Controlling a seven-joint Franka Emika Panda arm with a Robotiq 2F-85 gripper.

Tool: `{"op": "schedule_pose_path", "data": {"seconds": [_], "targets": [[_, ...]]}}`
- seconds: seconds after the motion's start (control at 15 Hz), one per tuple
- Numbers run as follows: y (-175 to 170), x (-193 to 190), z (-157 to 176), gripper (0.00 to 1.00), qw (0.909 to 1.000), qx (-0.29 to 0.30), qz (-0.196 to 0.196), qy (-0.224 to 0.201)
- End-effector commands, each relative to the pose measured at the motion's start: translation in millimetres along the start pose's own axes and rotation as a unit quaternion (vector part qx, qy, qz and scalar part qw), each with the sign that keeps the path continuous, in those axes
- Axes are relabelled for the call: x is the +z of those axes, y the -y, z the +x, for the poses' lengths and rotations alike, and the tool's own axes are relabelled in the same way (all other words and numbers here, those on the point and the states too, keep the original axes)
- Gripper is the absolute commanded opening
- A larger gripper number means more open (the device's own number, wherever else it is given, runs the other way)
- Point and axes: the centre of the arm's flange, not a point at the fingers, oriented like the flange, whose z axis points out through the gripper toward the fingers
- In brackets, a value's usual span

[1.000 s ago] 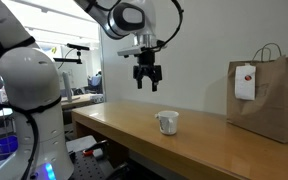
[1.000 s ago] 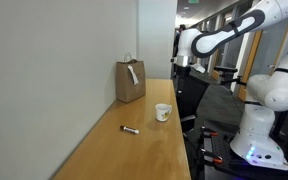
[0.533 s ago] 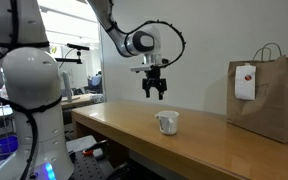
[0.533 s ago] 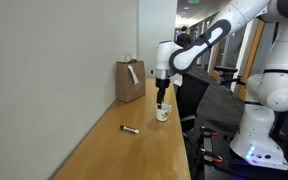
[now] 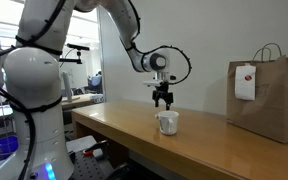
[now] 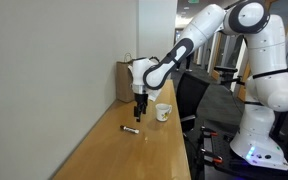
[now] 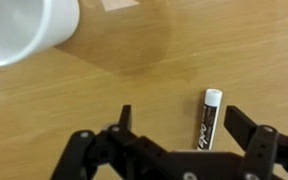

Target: Put the marker in the mug

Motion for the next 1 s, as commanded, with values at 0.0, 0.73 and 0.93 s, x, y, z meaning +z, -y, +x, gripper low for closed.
{"op": "schedule_pose_path", "data": {"seconds": [0.0, 0.73, 0.93], "targets": [[15.7, 17.8, 36.2, 1.0, 0.9998, 0.015, 0.004, 0.009], [57.8, 55.5, 67.7, 0.59, 0.9998, -0.009, -0.007, 0.016], [56.8, 54.2, 69.3, 0.36, 0.9997, -0.013, -0.01, 0.015]]}}
